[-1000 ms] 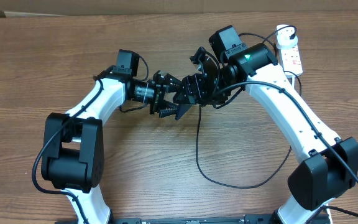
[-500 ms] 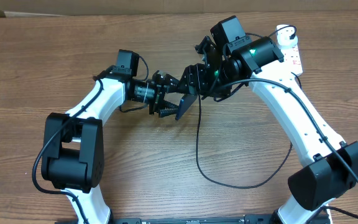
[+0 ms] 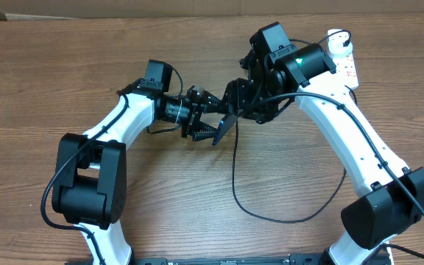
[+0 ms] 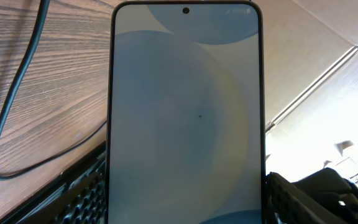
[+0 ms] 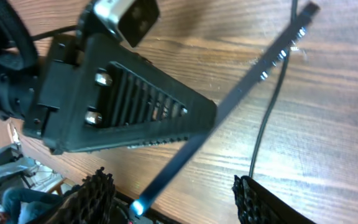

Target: Plug charger to phone and switch on socket

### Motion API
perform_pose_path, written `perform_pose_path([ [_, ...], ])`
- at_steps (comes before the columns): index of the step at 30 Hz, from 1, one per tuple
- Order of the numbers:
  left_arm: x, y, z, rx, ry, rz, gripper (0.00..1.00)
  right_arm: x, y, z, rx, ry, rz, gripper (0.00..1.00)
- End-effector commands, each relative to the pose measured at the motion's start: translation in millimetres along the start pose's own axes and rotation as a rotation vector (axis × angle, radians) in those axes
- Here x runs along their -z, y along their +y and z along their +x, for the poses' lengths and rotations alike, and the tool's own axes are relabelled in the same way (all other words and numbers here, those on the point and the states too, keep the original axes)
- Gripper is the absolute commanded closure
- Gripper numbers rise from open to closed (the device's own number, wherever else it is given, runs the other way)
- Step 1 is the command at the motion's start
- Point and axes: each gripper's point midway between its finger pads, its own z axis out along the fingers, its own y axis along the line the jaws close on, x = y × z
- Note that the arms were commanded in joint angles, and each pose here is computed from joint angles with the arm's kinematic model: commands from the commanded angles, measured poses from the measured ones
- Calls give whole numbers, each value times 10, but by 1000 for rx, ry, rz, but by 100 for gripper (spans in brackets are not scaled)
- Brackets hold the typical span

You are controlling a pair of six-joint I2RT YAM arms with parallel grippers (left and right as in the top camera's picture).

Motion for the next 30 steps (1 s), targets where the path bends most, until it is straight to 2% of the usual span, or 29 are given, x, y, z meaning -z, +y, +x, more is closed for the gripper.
perform_pose_path([
  [1,27,-161,74,-43,23,31,49,35,-27,11,-27,-9,15,37],
  [15,27,-160,73,-43,22,30,49,-114,-48,34,-103,29,33,42],
  [30,27,-160,73,-50,22,30,49,-180,-90,51,-100,20,93,44],
])
